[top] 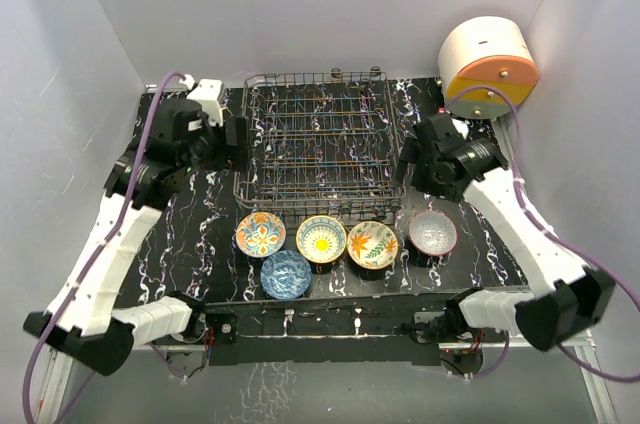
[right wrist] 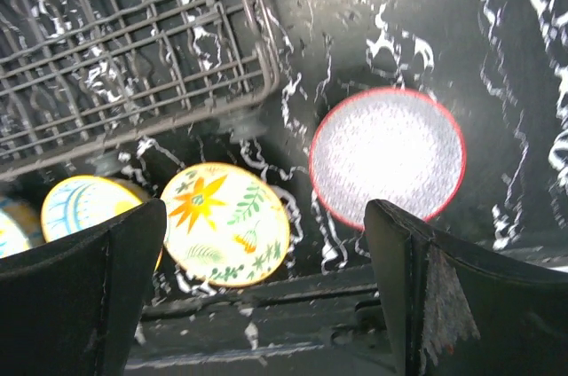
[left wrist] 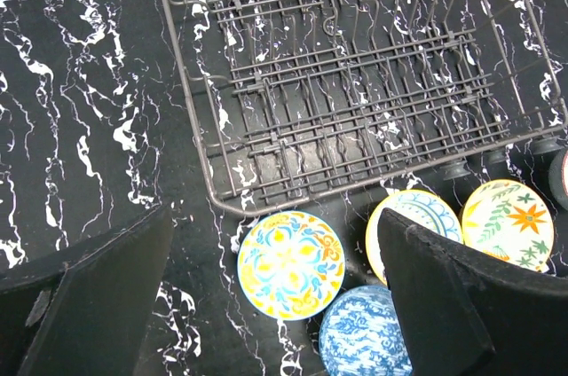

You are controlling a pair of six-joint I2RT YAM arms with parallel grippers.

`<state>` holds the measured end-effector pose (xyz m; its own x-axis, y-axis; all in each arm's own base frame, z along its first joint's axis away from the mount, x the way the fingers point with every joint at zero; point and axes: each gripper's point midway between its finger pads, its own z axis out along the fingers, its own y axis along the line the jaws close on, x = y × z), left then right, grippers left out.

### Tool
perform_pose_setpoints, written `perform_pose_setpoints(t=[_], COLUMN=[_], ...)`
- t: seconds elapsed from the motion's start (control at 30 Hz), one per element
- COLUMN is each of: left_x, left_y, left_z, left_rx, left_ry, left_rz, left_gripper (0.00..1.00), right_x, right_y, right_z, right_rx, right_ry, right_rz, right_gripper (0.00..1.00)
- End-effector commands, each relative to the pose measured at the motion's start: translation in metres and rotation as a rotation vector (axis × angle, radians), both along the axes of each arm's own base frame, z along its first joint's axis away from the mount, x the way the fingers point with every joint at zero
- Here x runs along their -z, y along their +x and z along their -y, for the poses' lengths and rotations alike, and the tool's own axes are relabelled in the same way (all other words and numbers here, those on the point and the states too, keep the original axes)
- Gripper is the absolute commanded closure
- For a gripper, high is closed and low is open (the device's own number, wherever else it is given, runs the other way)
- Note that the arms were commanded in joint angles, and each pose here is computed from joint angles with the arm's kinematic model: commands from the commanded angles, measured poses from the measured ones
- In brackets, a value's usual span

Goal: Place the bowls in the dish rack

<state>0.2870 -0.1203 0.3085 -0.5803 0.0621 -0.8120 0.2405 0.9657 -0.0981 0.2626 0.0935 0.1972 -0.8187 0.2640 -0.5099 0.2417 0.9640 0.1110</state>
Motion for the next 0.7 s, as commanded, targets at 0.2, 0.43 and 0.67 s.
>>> perform_pose_setpoints(t=[0.2, 0.43, 0.67], left_x=[0.003, -0.001, -0.007], left_y=[-0.047, -0.059, -0.062], left_z=[-0.020, -0.017, -0.009], left_rx=[0.006, 0.025, 0.043], left_ry=[-0.031, -0.080, -0.128], left_rz=[0.065, 0.079, 0.081], left_gripper=[0.03, 0.03, 0.03], right_x=[0.051, 0.038, 0.056], right_y=[-0.096, -0.081, -0.065], right_z=[-0.009, 0.019, 0.023], right_rx=[0.220, 0.235, 0.208], right_ry=[0.267, 0.118, 0.044], right_rz=[-0.210, -0.114, -0.111], right_gripper=[0.12, 0.13, 0.13])
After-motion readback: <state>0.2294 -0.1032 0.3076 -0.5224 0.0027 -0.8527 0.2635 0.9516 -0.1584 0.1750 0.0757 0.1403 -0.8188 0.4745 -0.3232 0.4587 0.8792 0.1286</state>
